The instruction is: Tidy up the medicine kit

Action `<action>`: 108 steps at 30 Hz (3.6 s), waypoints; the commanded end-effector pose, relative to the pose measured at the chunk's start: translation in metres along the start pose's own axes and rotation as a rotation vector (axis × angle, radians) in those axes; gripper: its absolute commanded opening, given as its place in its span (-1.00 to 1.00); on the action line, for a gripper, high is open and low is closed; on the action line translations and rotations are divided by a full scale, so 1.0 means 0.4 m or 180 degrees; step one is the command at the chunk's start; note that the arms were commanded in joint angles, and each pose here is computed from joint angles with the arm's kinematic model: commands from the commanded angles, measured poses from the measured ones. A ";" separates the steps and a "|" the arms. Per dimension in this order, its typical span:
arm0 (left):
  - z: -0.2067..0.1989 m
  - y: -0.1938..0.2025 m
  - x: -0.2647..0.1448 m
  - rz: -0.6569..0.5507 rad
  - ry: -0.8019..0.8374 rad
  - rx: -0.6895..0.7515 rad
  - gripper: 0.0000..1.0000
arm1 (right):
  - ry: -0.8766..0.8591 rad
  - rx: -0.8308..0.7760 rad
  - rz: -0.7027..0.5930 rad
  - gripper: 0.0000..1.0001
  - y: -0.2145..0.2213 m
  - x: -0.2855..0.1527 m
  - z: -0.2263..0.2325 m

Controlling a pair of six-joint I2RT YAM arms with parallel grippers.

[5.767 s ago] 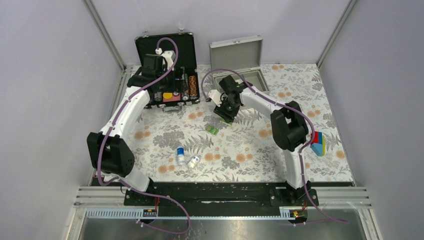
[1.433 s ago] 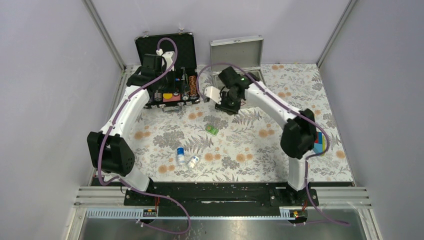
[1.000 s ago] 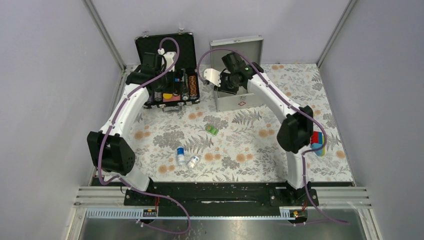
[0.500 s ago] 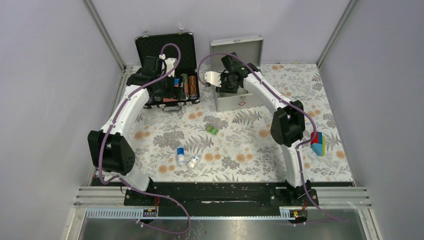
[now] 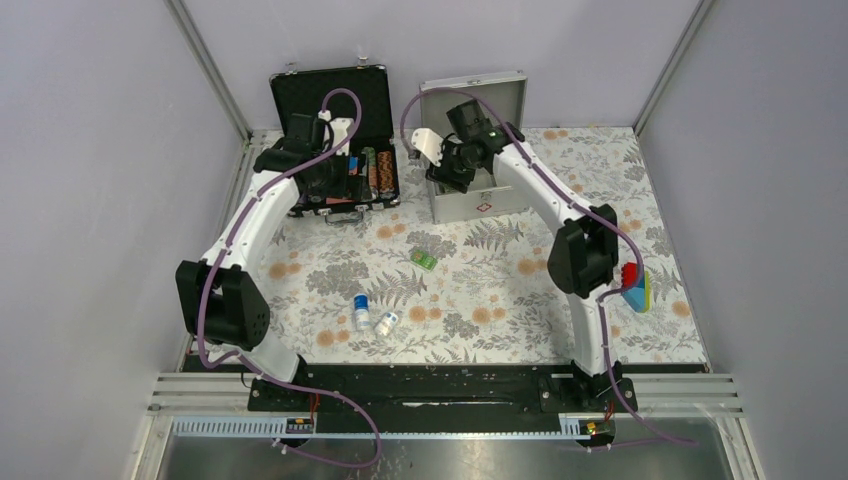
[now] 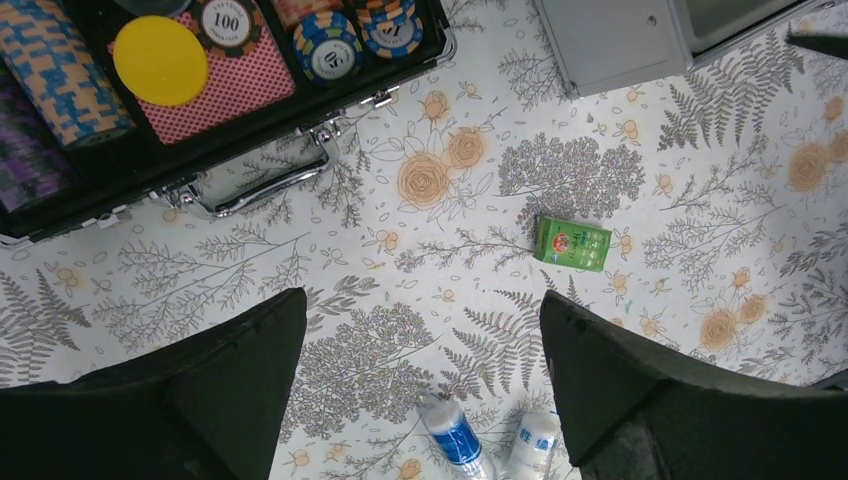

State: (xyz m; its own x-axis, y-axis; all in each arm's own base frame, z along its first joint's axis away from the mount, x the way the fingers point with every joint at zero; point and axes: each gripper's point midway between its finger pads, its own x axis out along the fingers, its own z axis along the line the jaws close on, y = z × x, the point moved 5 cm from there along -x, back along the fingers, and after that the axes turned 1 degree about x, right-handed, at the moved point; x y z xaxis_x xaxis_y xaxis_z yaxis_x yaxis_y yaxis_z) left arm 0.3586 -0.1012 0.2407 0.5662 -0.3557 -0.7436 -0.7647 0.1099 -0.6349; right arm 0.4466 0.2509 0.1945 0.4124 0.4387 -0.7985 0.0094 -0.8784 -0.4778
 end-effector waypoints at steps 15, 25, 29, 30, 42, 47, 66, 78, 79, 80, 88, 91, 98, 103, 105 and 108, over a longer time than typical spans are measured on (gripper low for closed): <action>0.004 0.031 -0.021 -0.0123 -0.0024 -0.0747 0.75 | -0.1520 0.1194 0.0307 0.22 -0.025 0.010 0.420; 0.036 0.039 -0.033 -0.0124 -0.0022 -0.0961 0.75 | -0.1284 0.1026 0.0472 0.42 -0.030 0.118 0.399; 0.044 0.039 -0.037 -0.0090 -0.0036 -0.0988 0.74 | -0.1119 0.1100 0.0514 0.41 -0.039 0.146 0.408; 0.044 0.039 -0.039 -0.0079 -0.0028 -0.0992 0.74 | -0.1080 0.1112 0.0518 0.39 -0.039 0.153 0.409; 0.044 -0.005 -0.059 -0.0226 0.0095 -0.1056 0.72 | -0.1022 0.1120 0.0882 0.15 -0.002 0.221 0.463; 0.049 -0.011 -0.070 -0.0266 0.0149 -0.1134 0.72 | -0.0902 0.0997 0.0951 -0.04 0.001 0.223 0.463; 0.092 -0.050 -0.071 -0.0143 -0.0011 -0.0719 0.68 | -0.0377 0.1026 -0.0169 -0.33 -0.199 -0.152 0.270; 0.098 -0.059 -0.064 -0.0101 -0.0069 -0.0512 0.68 | 0.0558 0.1945 0.0073 -0.30 -0.021 -0.131 -0.077; 0.098 -0.057 -0.068 -0.0107 -0.0085 -0.0498 0.68 | 0.0647 0.2004 0.0151 -0.30 -0.002 -0.119 -0.091; 0.100 -0.056 -0.070 -0.0111 -0.0100 -0.0481 0.68 | 0.0672 0.2064 0.0181 -0.29 0.011 -0.110 -0.100; 0.107 -0.045 -0.094 -0.0141 -0.0231 -0.0353 0.69 | 0.0496 0.2410 0.0450 -0.28 0.076 -0.037 -0.068; 0.107 -0.041 -0.089 -0.0125 -0.0221 -0.0359 0.69 | 0.0454 0.2595 0.0580 -0.28 0.094 -0.020 -0.043; 0.110 -0.043 -0.083 -0.0114 -0.0218 -0.0371 0.69 | 0.0543 0.2794 0.0806 -0.24 0.138 0.020 -0.030; 0.110 -0.038 -0.076 -0.0083 -0.0203 -0.0389 0.69 | 0.0642 0.2854 0.0730 -0.13 0.129 0.032 -0.051; 0.110 -0.034 -0.072 -0.0059 -0.0199 -0.0395 0.69 | 0.0659 0.2861 0.0715 -0.01 0.127 0.029 -0.054; 0.113 -0.027 -0.067 -0.0023 -0.0210 -0.0411 0.69 | 0.0779 0.2851 0.0745 0.08 0.131 0.015 -0.064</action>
State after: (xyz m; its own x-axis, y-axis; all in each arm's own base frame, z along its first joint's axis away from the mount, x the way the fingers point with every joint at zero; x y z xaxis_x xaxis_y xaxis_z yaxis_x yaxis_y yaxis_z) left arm 0.3672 -0.0529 0.2488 0.5595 -0.3045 -0.7709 -0.8136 -0.0241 -0.5810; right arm 0.4674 0.2064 0.1592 0.4445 0.1620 -0.8810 -0.7594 -0.4535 -0.4665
